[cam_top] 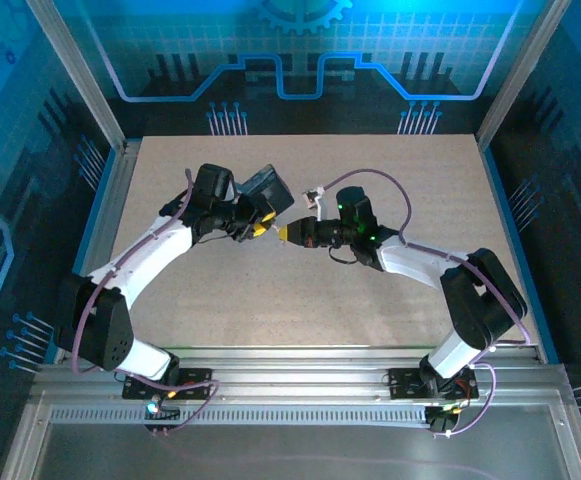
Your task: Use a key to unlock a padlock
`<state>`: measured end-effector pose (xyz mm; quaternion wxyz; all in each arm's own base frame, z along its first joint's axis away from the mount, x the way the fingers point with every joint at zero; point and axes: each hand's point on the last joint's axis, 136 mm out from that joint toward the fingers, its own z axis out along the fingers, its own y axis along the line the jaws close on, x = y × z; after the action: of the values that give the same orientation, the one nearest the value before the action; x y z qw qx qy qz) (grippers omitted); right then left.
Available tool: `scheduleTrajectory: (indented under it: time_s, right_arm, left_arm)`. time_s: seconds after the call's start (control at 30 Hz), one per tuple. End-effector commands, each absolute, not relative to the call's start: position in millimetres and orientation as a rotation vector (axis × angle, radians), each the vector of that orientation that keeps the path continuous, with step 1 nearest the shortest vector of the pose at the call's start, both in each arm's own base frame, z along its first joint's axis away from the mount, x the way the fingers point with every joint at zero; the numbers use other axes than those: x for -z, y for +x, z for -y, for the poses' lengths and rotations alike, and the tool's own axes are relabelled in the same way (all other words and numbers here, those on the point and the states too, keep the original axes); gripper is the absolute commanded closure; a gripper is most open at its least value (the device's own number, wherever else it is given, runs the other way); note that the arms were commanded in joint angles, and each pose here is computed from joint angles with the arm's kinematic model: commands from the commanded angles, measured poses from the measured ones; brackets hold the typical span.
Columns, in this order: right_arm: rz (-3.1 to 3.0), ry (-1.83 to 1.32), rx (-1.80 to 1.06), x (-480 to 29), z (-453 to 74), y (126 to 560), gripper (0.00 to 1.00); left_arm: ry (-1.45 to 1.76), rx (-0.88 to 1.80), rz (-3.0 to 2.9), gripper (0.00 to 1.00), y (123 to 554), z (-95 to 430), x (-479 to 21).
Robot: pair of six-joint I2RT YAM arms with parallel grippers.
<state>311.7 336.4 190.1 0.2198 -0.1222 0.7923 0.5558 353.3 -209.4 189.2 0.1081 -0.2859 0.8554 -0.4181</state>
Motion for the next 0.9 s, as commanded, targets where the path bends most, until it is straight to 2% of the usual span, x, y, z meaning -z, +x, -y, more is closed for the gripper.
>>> scheduleTrajectory:
  time_s: [0.0, 0.1, 0.2, 0.23, 0.37, 0.53, 0.6, 0.73, 0.87]
  right_arm:
    - [-2.014, -0.491, -1.613, -244, -354, 306, 1.0]
    - [-2.02, -0.554, -1.53, -246, -362, 299, 1.0]
    - [-2.119, -0.589, -1.264, -232, -354, 304, 1.0]
    - [-2.117, -0.584, -1.276, -234, -351, 305, 1.0]
    - [-1.908, -0.511, -1.679, -274, -350, 305, 1.0]
    - [-1.939, -0.537, -1.765, -273, -356, 299, 1.0]
    - [-1.976, -0.54, -1.716, -265, -355, 299, 1.0]
    - [-2.081, -0.575, -1.355, -237, -349, 300, 1.0]
    - [-2.019, -0.527, -1.335, -240, -342, 307, 1.0]
  left_arm:
    - [-0.752, 1.243, -2.571, 1.0, 342, 221, -188]
    - [-0.735, 1.23, -2.584, 1.0, 341, 223, -187]
    - [-0.72, 1.207, -2.598, 1.0, 339, 223, -186]
    - [-0.721, 1.203, -2.599, 1.0, 338, 222, -186]
    - [-0.731, 1.206, -2.614, 1.0, 335, 222, -180]
    - [-0.76, 1.278, -2.591, 1.0, 336, 226, -182]
    - [-0.769, 1.298, -2.583, 1.0, 337, 226, -184]
    - [-0.808, 1.401, -2.561, 1.0, 338, 233, -184]
    - [-0.785, 1.369, -2.571, 1.0, 338, 233, -186]
